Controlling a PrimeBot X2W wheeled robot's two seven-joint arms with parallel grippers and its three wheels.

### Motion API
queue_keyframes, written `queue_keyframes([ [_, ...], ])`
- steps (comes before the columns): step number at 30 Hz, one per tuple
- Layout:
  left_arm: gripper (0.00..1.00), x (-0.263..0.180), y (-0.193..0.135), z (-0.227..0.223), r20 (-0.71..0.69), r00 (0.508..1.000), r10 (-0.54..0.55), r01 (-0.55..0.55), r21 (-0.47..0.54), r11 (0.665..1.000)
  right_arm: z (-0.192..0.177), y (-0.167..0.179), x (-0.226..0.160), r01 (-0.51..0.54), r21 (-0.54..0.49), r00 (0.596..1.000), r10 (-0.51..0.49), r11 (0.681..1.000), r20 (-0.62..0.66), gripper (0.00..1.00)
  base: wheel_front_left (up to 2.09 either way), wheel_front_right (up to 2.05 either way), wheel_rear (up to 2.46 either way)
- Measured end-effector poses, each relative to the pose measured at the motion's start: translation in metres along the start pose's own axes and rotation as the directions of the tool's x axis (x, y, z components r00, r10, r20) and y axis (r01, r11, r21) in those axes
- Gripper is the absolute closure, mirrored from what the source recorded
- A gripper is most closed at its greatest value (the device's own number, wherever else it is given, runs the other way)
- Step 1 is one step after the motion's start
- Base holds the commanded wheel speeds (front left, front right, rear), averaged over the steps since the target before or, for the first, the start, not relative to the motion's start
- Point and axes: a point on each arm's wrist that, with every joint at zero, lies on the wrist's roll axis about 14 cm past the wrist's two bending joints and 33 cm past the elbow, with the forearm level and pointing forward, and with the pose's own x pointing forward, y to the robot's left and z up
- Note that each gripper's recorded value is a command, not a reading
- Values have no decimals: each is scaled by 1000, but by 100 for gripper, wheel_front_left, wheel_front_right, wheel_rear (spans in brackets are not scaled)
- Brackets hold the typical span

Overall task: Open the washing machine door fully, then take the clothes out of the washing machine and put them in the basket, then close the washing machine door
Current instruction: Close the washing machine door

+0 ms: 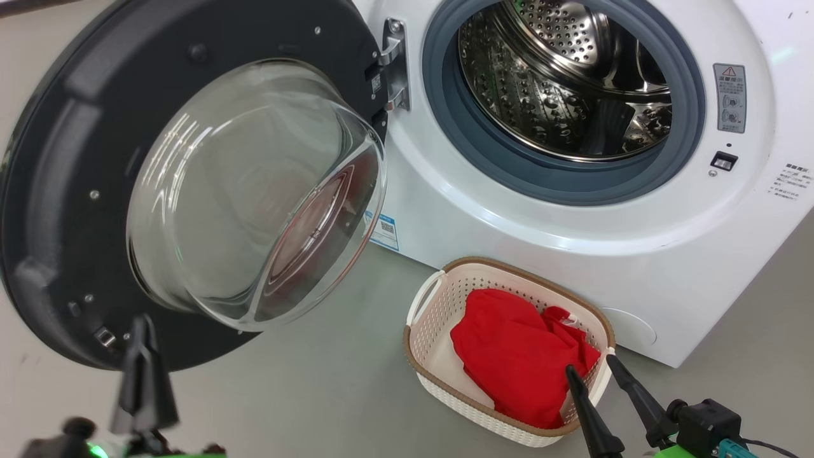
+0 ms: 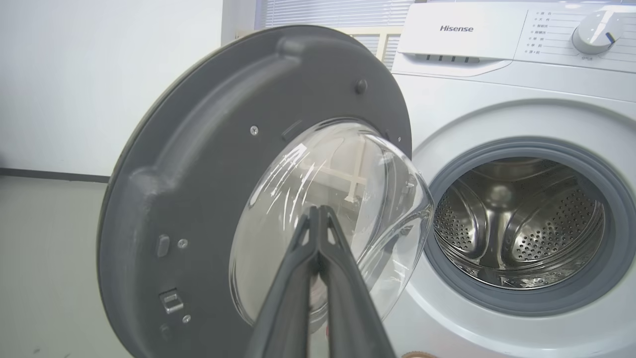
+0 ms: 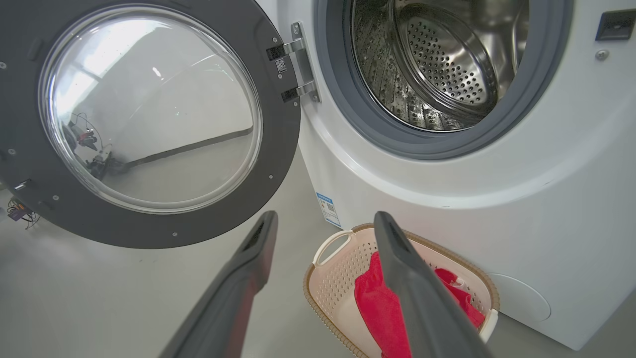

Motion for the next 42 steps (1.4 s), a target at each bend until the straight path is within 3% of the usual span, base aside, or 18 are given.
queue_keyframes([
  [6, 100, 19, -1, 59, 193, 981, -35, 25, 51, 998, 0, -1, 0, -5, -24, 1000, 5, 1000, -4, 0, 0, 0, 0],
  [10, 100, 33, 5, 107, 341, 939, -42, 24, 58, 998, 0, -3, 0, -16, -75, 1000, 15, 997, -12, 0, 0, 0, 0],
  [17, 100, 57, 42, 150, 462, 885, 58, -13, -100, 995, 2, -5, 1, -15, -90, 1000, 14, 996, -6, 0, 0, 0, 0],
  [21, 100, 78, 68, 163, 455, 882, 119, -41, -177, 983, 5, -7, 1, -4, -89, 1000, 5, 996, 3, 0, 0, 0, 0],
  [29, 100, 122, 114, 144, 242, 945, 222, -117, -384, 916, 7, -4, 0, 0, -81, 1000, 1, 997, 15, 0, 0, 0, 0],
  [33, 100, 134, 125, 111, 61, 972, 226, -184, -398, 899, 8, -4, -1, 1, -82, 1000, 1, 997, 16, 0, 0, 0, 0],
  [42, 100, 137, 125, 41, -292, 946, 141, -263, -435, 861, 10, -5, -2, 3, -94, 1000, -1, 996, 21, 0, 0, 0, 0],
])
